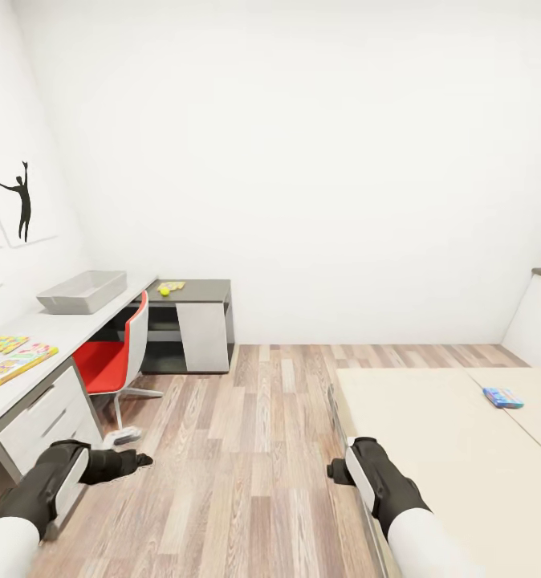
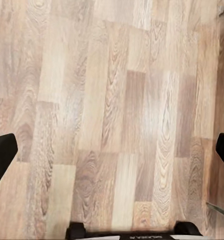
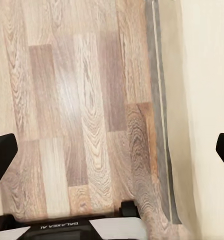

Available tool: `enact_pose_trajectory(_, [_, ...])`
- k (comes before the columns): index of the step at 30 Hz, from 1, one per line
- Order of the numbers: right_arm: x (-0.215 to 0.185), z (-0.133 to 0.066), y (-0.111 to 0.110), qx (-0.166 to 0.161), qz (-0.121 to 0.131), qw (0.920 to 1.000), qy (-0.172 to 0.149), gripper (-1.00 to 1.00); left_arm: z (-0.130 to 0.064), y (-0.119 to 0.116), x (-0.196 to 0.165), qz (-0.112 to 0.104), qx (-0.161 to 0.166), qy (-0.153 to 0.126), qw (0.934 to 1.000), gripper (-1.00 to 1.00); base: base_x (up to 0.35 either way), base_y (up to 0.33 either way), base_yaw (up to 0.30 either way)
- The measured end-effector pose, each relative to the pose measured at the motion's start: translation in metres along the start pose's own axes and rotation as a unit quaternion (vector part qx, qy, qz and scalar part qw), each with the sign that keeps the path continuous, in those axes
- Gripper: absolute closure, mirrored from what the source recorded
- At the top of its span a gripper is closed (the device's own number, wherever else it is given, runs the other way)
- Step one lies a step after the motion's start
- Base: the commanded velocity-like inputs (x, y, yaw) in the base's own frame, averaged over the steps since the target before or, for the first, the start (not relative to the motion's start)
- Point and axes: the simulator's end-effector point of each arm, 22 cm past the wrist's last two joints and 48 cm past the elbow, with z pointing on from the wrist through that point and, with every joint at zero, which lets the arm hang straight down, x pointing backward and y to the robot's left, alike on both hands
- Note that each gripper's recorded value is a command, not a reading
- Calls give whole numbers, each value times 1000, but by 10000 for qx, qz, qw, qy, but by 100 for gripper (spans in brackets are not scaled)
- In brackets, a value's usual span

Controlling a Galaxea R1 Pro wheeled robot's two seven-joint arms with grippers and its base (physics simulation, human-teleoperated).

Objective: Put all the toys in the child's room - the three board games (two on the bed and one on the table), the two jigsaw puzzles on the table, and the tennis ball on the table - inside the toy box on the table in the child's room.

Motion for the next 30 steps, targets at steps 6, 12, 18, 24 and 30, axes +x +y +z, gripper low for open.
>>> enact_pose_trajectory(6, [-23,-13,1,-22,48,9997,-246,-100,-21,33,-17,-207,33,-209,9996,-100,0,0,0])
enact_pose_trajectory(12, [-26,-21,16,-114,6,9997,-220,-100,-25,38,-21,-245,59,-263,9993,-100,0,0,-5])
enact_pose_trajectory(18, [-17,-19,14,-58,-69,10000,-14,-100,-22,38,-19,-234,48,-236,9994,-100,0,0,-52])
enact_pose_trajectory(24, [-12,-15,16,-60,-89,9999,74,-100,-23,35,-27,-165,56,-311,9994,-100,0,0,-70])
enact_pose_trajectory(30, [-8,-11,18,-48,-126,9998,128,-100,-26,31,-38,-74,62,-420,9991,-100,0,0,-50])
